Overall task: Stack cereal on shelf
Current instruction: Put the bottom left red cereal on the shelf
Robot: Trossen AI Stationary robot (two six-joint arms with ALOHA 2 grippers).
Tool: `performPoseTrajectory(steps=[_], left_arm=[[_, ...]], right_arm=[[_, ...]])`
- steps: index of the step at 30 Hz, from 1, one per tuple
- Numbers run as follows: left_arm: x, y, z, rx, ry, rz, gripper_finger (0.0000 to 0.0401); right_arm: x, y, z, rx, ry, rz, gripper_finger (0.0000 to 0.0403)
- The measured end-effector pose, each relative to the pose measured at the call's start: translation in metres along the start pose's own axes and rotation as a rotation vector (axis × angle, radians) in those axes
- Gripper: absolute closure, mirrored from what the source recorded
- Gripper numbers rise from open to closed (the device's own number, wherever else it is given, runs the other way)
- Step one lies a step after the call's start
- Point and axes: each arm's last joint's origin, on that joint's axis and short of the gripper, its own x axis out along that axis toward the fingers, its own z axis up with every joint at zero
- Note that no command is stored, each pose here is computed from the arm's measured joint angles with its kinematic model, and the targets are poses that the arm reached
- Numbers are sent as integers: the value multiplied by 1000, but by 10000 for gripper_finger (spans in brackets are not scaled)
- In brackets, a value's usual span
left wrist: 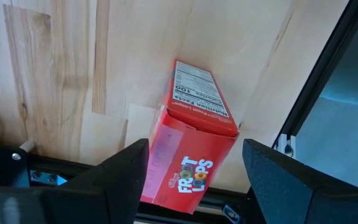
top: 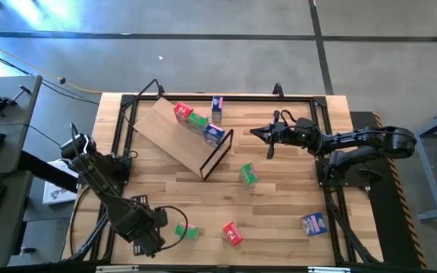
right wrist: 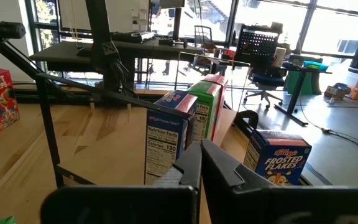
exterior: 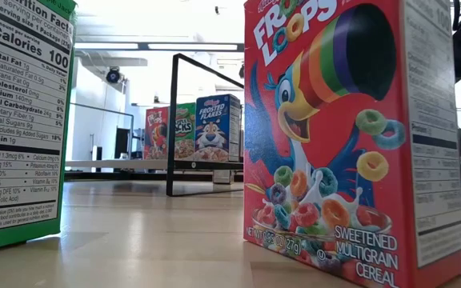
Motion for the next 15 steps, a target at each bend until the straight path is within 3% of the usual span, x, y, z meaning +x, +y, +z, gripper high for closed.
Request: performPoseTrajectory(steps=[15], left_arm=[[3, -2, -1, 47, -9, 24, 143]], right_arm=[[0, 0, 0, 0, 0, 0, 403]])
